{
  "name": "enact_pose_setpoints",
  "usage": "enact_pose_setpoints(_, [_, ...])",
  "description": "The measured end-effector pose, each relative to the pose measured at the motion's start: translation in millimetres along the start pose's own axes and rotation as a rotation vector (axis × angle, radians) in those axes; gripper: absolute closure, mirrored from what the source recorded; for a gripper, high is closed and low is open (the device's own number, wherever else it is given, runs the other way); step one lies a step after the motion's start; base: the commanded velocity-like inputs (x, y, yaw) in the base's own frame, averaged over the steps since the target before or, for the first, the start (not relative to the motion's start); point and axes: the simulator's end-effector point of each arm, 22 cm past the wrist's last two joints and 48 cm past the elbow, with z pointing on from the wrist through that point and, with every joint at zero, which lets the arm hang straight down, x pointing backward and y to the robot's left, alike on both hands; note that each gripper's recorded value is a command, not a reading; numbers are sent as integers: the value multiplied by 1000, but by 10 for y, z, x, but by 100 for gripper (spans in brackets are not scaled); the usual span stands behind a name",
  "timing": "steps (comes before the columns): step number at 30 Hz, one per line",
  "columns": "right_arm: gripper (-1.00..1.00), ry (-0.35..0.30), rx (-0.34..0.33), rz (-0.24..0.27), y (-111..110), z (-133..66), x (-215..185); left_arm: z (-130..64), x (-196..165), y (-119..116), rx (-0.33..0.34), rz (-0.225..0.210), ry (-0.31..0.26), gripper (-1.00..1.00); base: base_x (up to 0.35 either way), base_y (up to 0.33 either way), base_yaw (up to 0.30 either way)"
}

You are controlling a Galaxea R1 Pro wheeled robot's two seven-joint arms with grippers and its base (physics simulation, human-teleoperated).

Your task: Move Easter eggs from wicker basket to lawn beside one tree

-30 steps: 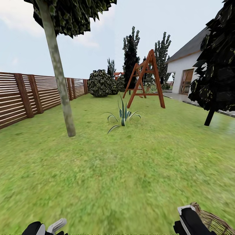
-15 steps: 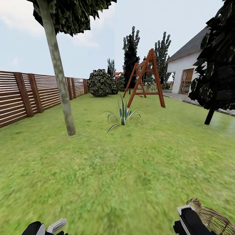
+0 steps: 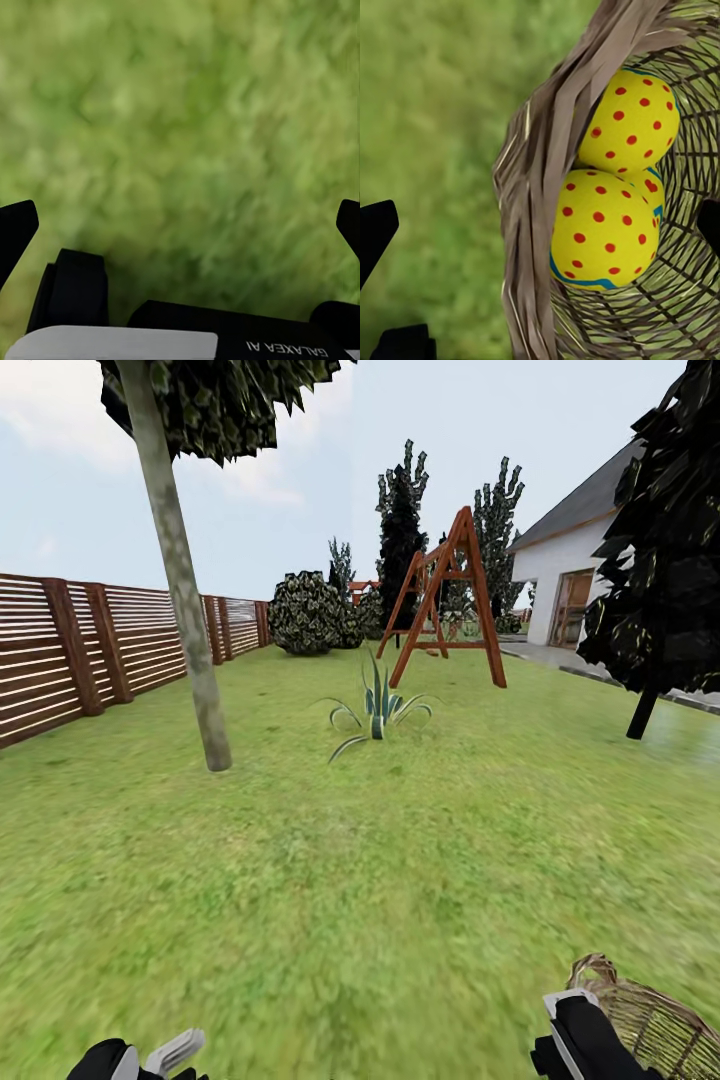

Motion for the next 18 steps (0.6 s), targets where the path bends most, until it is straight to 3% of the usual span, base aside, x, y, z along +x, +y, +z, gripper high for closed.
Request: enact_pose_setpoints(18, [-100, -1, -4, -2, 137, 339, 201, 386, 148, 97, 7, 0, 4, -100, 0, 0, 0])
